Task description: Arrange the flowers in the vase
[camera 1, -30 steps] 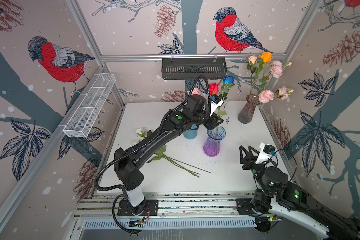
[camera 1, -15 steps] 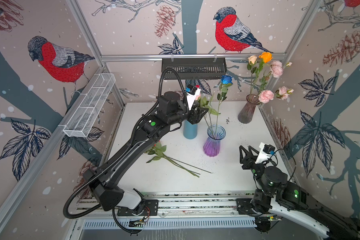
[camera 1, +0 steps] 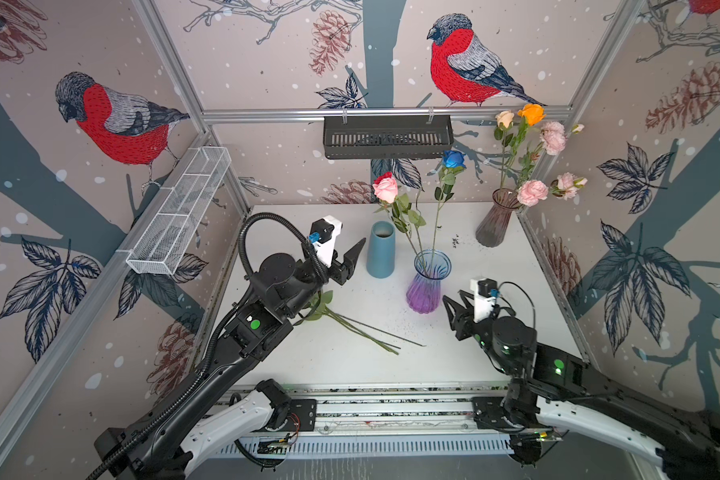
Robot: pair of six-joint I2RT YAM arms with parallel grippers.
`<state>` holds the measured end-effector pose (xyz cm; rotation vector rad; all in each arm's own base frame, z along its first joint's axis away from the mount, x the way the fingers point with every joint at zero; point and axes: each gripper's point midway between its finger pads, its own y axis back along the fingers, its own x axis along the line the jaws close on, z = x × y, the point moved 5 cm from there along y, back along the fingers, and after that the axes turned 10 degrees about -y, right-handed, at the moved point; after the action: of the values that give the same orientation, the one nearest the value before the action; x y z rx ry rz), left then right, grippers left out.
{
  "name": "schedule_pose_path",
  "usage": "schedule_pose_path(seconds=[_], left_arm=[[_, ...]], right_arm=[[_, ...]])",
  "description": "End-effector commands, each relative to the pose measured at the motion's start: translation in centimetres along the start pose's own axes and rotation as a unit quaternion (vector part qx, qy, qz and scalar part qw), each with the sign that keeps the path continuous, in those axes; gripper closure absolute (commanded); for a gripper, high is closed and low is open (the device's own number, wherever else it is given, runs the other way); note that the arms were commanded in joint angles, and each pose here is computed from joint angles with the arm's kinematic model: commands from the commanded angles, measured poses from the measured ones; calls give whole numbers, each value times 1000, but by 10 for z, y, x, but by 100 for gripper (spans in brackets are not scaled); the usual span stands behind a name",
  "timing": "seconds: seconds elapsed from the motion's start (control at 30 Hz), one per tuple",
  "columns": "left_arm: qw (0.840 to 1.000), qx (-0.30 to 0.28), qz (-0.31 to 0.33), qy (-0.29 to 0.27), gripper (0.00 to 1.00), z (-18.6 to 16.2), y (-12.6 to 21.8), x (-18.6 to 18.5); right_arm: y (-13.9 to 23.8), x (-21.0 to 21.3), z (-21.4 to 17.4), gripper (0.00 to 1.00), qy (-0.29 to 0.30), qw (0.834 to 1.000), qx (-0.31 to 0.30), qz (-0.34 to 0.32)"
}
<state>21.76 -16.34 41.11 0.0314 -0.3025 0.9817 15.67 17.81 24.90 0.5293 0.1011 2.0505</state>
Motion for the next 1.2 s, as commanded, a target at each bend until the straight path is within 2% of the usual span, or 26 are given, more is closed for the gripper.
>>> schedule_pose_path(seconds=[0.0, 0.07, 0.17, 0.3, 0.43, 0.63, 0.87, 1.03, 1.17], left_arm=[[991, -79, 108, -9, 37, 19, 21, 28], [988, -87, 129, -2, 37, 19, 31, 33], [987, -90, 135, -20, 37, 18, 35, 34], [985, -71, 155, -28, 36, 15, 33, 39], [988, -74, 135, -27, 37, 18, 31, 35], [989, -78, 128, -22, 37, 20, 31, 34], [988, -85, 129, -15, 36, 24, 35, 37], [988, -86, 129, -12, 36, 24, 35, 39], [988, -86, 129, -11, 37, 25, 35, 39]], right_arm=[[-21, 50, -11, 47, 38, 991, 50, 117], [-38, 71, -25, 47, 60, 982, 96, 154], [-71, 97, -50, 47, 82, 962, 181, 187], [-125, 108, -86, 53, 95, 939, 283, 170], [-168, 113, -115, 64, 92, 922, 340, 163], [-211, 110, -146, 65, 129, 904, 391, 118], [-227, 111, -165, 68, 142, 893, 413, 111], [-234, 109, -170, 71, 145, 892, 416, 102], [-238, 108, -170, 78, 151, 894, 412, 90]])
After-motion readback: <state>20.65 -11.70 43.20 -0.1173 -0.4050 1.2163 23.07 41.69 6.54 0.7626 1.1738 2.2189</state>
